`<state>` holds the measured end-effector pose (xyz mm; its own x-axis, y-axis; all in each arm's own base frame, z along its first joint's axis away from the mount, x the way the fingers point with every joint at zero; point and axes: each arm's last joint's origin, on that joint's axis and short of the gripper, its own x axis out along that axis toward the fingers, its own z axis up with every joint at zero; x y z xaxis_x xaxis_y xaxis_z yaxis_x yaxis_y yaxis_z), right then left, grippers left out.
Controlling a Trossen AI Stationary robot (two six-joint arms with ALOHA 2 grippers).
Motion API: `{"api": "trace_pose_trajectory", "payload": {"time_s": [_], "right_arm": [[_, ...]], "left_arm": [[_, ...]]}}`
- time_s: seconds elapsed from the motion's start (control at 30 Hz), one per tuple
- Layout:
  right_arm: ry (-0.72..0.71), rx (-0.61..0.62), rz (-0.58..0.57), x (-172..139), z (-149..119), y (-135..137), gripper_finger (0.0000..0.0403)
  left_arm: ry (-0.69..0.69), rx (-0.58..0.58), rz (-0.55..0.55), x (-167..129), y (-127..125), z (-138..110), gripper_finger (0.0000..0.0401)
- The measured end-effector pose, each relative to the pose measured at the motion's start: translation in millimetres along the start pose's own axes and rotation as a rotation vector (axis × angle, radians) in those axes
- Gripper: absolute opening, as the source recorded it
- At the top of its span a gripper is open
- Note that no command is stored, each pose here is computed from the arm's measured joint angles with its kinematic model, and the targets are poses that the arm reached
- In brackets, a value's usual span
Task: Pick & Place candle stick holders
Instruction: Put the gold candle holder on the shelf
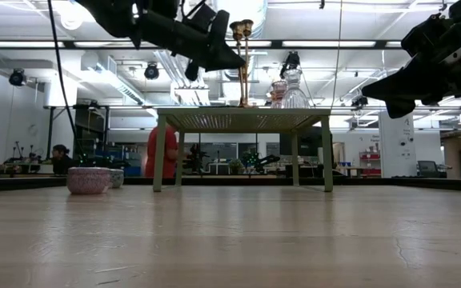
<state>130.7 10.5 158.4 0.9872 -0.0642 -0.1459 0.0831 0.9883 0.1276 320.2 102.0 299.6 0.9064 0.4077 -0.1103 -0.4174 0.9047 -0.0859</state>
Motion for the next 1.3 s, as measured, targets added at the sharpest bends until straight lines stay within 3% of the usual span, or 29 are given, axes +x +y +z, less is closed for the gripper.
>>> {"api": "trace_pose_trajectory", "payload": {"time_s": [0.43, 0.77, 1.3], "right_arm": [[0.000, 0.000, 0.000, 0.0, 0.0, 0.0, 0.0009], [0.000, 0.000, 0.000, 0.0, 0.0, 0.0, 0.0008], [0.000, 0.000, 0.000, 0.0, 0.0, 0.0, 0.0009]], "left_arm": [[-0.012, -0.009, -0.001, 6.5, 0.4, -4.3, 0.0029], [0.002, -0.006, -0.062, 6.6, -1.7, -5.4, 0.0030], [0.003, 0.039, -0.034, 6.6, -1.1, -5.8, 0.0030]]}}
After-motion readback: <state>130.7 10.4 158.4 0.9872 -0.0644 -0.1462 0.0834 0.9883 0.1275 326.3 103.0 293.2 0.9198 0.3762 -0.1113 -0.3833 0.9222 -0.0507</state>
